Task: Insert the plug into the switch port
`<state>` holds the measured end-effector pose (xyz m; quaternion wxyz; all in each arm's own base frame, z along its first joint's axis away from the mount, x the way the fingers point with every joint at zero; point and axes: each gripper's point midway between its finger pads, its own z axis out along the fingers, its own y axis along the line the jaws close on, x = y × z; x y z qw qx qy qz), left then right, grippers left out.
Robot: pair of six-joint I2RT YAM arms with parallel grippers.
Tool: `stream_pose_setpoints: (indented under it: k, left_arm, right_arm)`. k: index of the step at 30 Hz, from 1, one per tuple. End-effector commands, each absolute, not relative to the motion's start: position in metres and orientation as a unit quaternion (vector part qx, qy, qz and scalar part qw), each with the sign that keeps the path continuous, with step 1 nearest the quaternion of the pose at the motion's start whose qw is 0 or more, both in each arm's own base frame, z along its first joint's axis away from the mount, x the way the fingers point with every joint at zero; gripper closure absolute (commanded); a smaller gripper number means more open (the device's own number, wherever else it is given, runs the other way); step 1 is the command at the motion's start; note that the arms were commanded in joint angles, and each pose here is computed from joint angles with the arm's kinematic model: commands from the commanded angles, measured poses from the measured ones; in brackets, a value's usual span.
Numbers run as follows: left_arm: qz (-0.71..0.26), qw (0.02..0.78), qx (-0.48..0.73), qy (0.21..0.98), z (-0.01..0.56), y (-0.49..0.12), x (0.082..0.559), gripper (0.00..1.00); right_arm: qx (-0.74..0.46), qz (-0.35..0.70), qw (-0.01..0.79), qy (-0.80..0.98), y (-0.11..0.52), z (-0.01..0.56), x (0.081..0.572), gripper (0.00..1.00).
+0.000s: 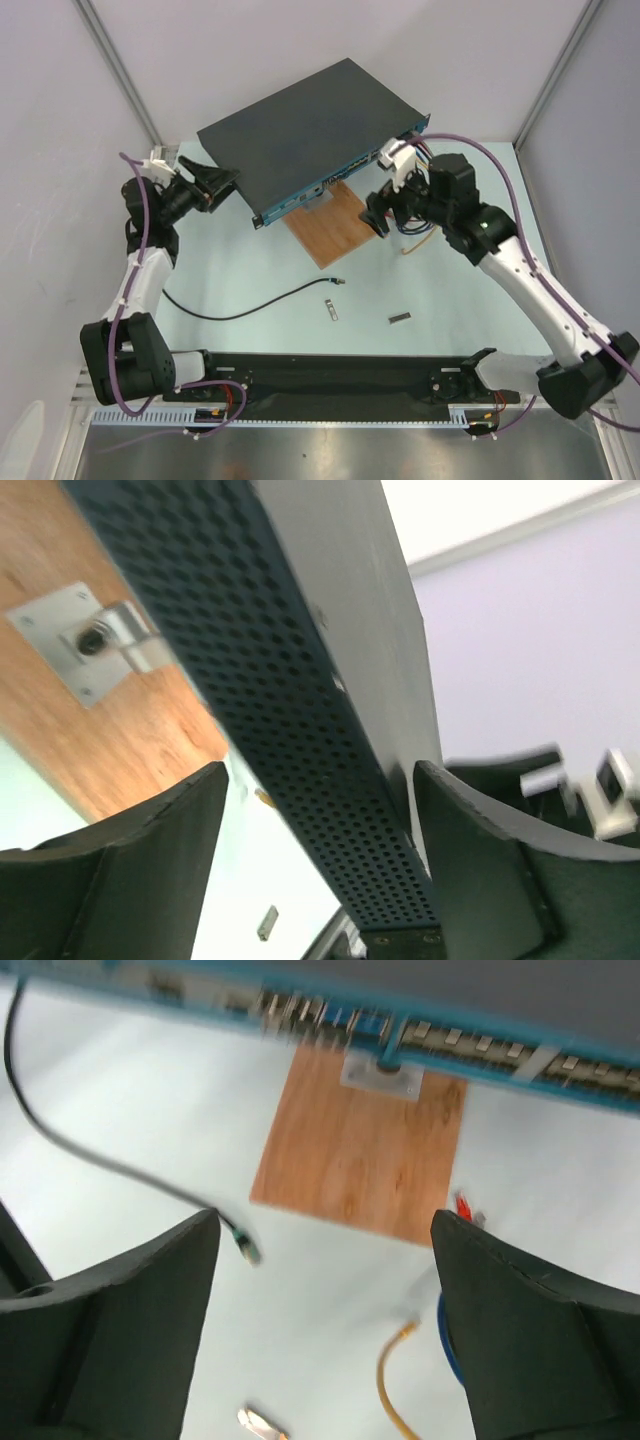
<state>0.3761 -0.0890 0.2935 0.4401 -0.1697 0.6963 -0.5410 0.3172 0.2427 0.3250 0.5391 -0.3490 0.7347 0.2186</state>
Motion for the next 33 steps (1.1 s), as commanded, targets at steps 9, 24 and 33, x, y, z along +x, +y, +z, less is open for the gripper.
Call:
stream_pose_setpoints:
  k: [9,24,33]
  left_arm:
    - [-0.442,0.533,-0.186,0.697,0.321,0.007,0.362,0.13]
    - [-0.342,0.615,-0.027,0.71,0.37,-0.001,0.315,0.16]
    - [-0.323,0.634,0.032,0.702,0.388,-0.023,0.303,0.16]
  right_arm:
    - [-0.565,0.144,0.276,0.764,0.165,0.165,0.218,0.1]
    - [-0.662,0.066,0.191,0.722,0.163,0.059,0.195,0.22]
    - [-0.691,0.043,0.17,0.702,0.179,0.027,0.196,0.27]
